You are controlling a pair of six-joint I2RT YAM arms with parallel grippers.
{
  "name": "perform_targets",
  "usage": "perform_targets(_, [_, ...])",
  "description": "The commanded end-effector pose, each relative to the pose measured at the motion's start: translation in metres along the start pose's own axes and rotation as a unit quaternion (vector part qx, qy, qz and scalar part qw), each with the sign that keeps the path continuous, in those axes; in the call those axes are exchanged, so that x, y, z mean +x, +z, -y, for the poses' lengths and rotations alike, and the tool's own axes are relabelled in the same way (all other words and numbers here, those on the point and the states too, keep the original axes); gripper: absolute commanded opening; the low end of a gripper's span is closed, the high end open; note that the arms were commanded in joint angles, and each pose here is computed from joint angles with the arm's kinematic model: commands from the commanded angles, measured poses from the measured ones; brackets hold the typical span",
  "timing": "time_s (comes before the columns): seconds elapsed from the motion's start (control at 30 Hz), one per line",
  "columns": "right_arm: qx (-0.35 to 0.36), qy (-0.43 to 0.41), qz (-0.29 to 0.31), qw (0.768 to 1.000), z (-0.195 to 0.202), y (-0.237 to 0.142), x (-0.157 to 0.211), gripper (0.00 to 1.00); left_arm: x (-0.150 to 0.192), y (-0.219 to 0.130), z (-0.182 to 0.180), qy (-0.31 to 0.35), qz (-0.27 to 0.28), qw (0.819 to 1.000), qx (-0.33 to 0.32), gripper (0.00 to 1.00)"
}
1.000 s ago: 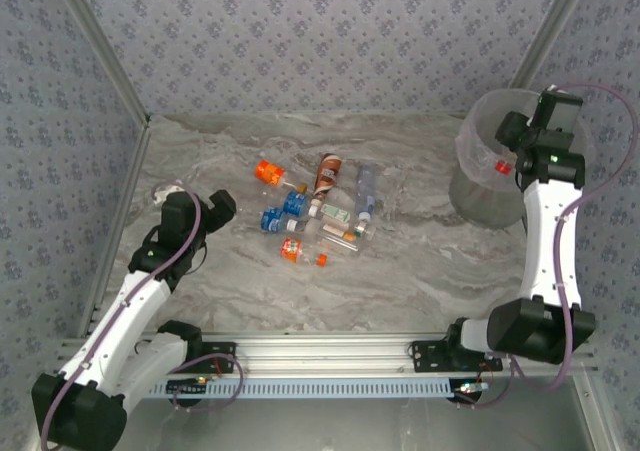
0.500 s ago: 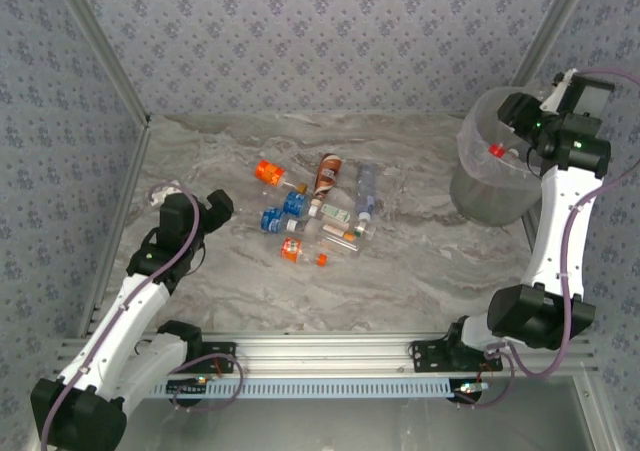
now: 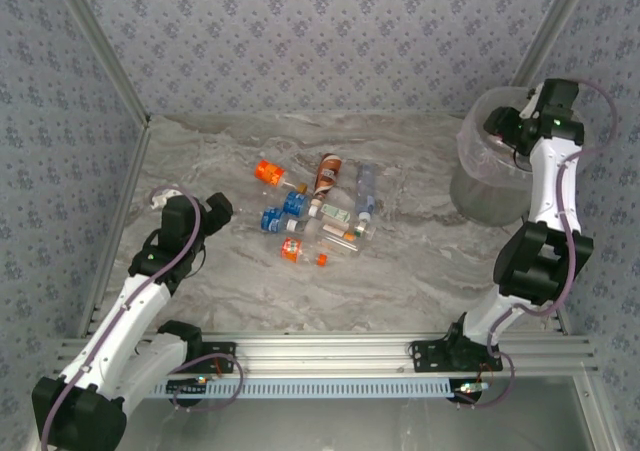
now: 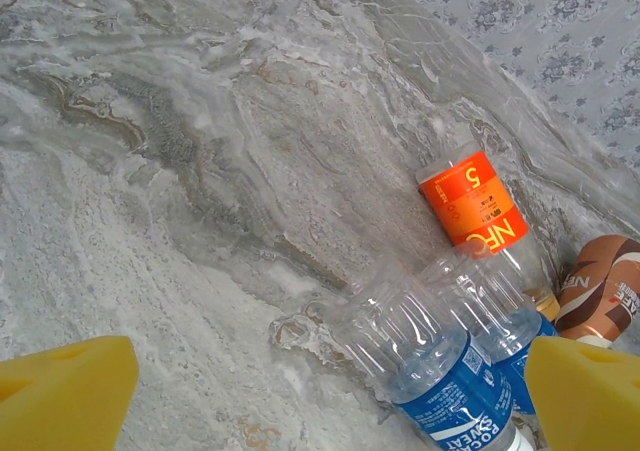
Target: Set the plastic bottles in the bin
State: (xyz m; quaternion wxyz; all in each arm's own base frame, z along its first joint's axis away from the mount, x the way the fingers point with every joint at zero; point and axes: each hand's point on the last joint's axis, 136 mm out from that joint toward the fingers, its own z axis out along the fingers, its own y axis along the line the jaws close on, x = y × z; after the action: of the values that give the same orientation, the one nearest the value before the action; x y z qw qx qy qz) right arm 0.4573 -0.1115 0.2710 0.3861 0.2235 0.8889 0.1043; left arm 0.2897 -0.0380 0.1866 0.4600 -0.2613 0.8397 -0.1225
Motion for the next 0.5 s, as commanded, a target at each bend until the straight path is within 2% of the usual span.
perform_targets(0.0, [-0.091, -0.009, -0.031, 0.995, -0.04, -0.019, 0.01, 0.67, -0.004, -0.001, -0.006, -0.003, 0.008, 1.0, -0.013, 0.99])
perform_targets(0.1, [-0.125, -0.011, -0.055, 0.991, -0.057, -0.023, 0.023, 0.72, -0.003, -0.001, -0.007, 0.0, 0.008, 1.0, -0.015, 0.99])
perform_targets(0.27, [-0.129, -0.017, -0.067, 0.989, -0.065, -0.033, 0.032, 0.81, -0.003, 0.0, -0.007, 0.0, 0.009, 1.0, -0.016, 0.99])
perform_targets(0.47, [-0.089, -0.015, -0.016, 0.996, -0.06, -0.058, 0.02, 0.84, -0.003, 0.0, -0.008, 0.001, 0.009, 1.0, -0.017, 1.0])
